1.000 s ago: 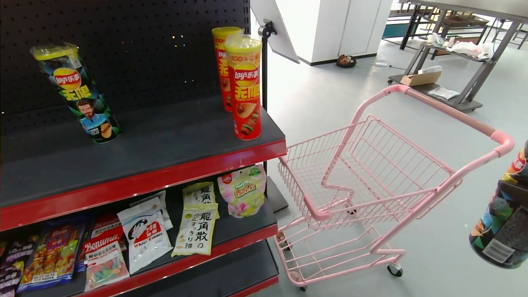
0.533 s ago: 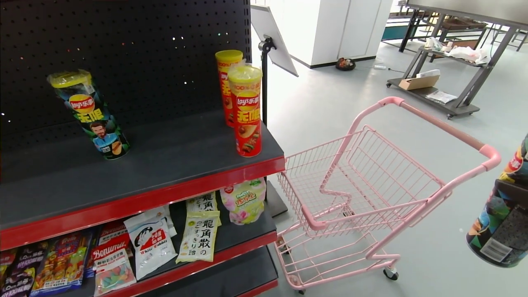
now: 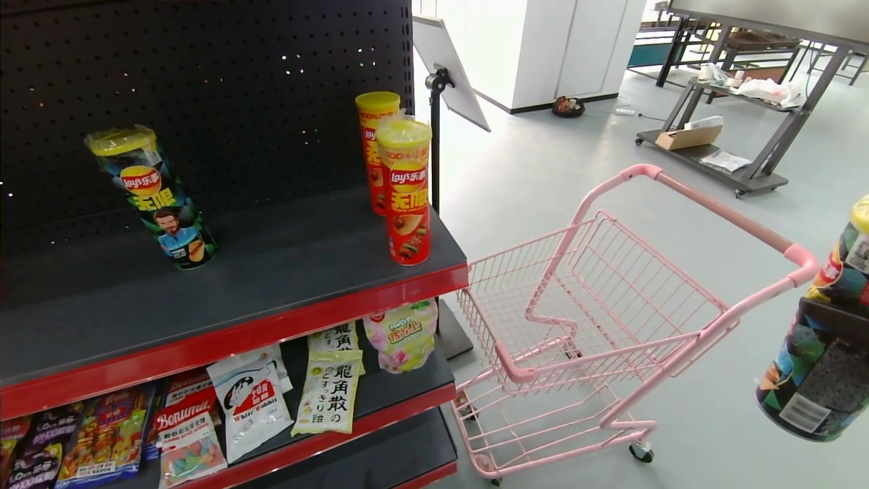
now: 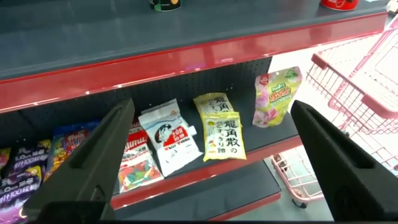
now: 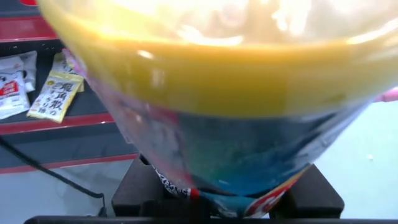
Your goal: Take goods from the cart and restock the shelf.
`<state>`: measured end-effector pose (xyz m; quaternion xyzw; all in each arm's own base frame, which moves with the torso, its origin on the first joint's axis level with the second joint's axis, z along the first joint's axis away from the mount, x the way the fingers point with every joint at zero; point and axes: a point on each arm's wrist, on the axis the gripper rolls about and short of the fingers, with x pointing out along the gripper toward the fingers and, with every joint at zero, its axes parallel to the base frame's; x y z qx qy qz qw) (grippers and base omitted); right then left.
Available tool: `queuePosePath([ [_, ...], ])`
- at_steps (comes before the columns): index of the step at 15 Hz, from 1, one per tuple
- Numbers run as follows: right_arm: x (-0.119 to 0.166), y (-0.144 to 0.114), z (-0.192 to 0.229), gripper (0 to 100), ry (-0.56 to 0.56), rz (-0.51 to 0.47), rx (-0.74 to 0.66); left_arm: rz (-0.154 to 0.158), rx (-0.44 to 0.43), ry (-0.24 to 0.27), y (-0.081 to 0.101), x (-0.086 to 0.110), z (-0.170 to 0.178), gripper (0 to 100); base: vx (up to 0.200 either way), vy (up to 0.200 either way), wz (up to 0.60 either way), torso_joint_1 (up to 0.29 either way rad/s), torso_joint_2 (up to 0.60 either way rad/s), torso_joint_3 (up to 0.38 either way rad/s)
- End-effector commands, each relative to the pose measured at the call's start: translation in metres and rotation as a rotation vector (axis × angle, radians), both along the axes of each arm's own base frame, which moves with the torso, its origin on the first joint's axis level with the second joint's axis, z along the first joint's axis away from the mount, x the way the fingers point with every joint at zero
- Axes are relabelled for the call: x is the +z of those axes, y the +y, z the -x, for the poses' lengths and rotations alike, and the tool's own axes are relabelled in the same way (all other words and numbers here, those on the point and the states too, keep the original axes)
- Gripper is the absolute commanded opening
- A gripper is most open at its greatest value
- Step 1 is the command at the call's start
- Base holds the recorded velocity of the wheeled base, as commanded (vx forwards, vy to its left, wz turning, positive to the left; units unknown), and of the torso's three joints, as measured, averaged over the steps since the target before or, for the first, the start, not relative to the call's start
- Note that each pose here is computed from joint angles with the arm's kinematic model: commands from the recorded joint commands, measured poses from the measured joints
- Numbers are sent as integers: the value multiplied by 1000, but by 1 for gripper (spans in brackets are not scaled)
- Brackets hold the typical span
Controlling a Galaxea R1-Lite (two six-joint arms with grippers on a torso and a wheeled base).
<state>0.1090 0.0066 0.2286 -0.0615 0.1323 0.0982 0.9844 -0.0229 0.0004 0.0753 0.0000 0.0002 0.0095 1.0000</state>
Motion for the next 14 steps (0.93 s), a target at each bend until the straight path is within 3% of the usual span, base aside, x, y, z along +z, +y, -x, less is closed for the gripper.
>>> queuePosePath([
  [1, -2, 1, -5, 0, 22, -5, 18, 0, 1, 1, 0, 0, 0, 100, 0, 0, 600, 2, -2, 2],
  [8, -6, 12, -11, 0, 55, -14, 140, 0, 1, 1, 0, 0, 0, 100, 0, 0, 600, 7, 2, 1],
  [14, -13, 22, -10, 0, 58, -28, 236, 0, 1, 0, 0, 0, 0, 100, 0, 0, 0, 0, 0, 0],
])
